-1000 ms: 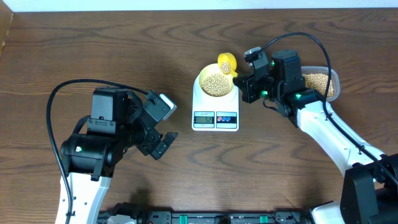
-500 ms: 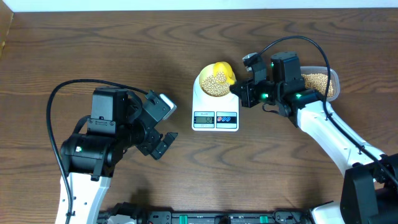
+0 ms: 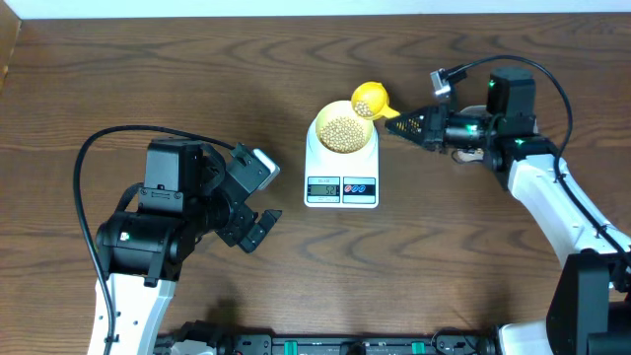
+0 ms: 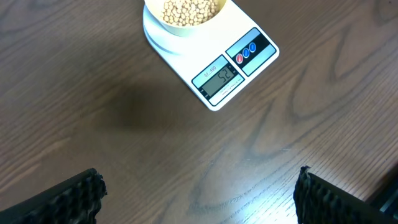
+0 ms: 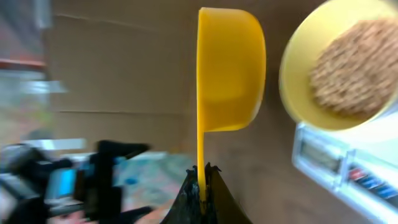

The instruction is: Scoop item into bowl and weigh 50g on scale

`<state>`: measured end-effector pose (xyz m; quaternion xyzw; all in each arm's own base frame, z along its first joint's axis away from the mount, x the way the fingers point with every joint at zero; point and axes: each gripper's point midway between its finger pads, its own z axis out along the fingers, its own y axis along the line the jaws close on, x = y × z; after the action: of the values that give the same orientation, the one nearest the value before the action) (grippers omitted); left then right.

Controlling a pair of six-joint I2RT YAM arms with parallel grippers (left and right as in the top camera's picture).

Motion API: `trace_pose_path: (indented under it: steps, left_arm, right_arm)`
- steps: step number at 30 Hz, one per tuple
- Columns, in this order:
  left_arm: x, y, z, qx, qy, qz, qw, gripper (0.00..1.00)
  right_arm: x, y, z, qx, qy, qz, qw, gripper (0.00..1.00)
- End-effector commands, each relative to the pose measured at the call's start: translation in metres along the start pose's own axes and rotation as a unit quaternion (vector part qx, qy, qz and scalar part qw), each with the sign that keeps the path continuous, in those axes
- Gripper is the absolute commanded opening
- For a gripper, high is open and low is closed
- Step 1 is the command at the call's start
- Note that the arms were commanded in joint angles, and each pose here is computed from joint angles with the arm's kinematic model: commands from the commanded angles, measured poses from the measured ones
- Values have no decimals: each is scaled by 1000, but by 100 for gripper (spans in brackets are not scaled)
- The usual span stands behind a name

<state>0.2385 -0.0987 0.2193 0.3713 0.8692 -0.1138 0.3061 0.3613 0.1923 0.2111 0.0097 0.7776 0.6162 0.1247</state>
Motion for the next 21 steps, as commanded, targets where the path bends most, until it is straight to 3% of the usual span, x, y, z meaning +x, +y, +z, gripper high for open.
trace_pose_path:
  steps: [1,8,11,12,14,17,21]
  left_arm:
    - [-5,3,-5,-7,-7,10,1000,99]
    - [-5,3,-5,-7,-7,10,1000,99]
    - [-5,3,-5,-7,-7,10,1000,99]
    - [-5,3,-5,-7,-7,10,1000,99]
    - [-5,3,-5,-7,-7,10,1000,99]
    - [-5,3,-5,-7,-7,10,1000,99]
    - [-5,3,-5,-7,-7,10,1000,99]
  right_arm:
    - [15,24,-4,-54,61,121,989,1]
    - [12,36,0,-59,71,222,971,1]
    - [1,45,5,-64,49,188,979,1]
    - [0,48,6,-65,50,219,972,1]
    - [-3,56,8,-76,43,158,984,1]
    - [-2,55,12,-71,44,187,979,1]
    - [6,60,6,-91,59,30,994,1]
